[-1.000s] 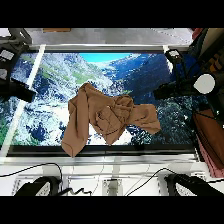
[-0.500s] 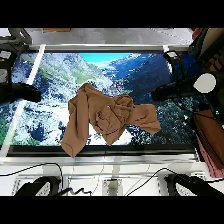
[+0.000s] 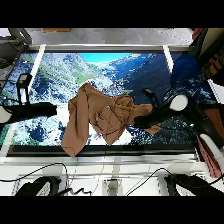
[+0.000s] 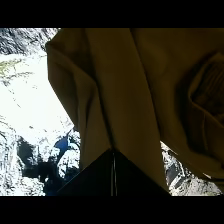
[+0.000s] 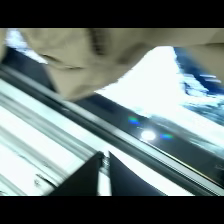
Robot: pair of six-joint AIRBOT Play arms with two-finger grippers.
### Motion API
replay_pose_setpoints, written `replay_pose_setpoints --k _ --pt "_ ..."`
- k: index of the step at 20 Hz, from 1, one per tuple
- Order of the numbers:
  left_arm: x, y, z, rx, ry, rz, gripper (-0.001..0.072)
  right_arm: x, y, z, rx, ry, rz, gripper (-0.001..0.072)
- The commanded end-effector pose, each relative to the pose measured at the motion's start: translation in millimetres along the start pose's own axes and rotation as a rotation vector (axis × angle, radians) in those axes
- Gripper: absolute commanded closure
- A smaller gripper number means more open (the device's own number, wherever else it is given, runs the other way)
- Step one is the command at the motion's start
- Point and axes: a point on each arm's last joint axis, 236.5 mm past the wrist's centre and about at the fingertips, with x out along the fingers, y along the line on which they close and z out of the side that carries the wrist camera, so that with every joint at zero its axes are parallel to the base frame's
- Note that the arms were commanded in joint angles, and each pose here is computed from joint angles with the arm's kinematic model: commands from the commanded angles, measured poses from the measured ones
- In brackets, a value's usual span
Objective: Fold the clothes and pants, and hang the long-sleeved shirts on hangers.
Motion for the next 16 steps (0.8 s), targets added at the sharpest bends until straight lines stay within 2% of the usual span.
replay_pose_setpoints --k 1,3,5,8,16 --pt "11.3 -2.3 -19.4 -0.046 0.013 -0.021 0.0683 40.5 35.4 19.4 0.019 -0.149 0.085 0.0350" --pt "13.6 -1.3 -23.9 -0.048 0.024 -0.019 0.0683 54.2 48.4 33.1 0.008 -0.214 0.086 0.0338" --pt "13.5 -1.4 -23.8 -0.048 0.024 -0.019 0.0683 72.8 40.3 32.1 0.093 -0.183 0.076 0.0335" --pt "13.5 -1.4 -23.9 -0.049 0.024 -0.020 0.0684 94.4 23.9 28.9 0.153 -0.124 0.056 0.0292" --pt "13.5 -1.4 -23.9 -0.049 0.024 -0.020 0.0683 102.3 4.1 44.2 0.264 -0.115 0.026 0.0293"
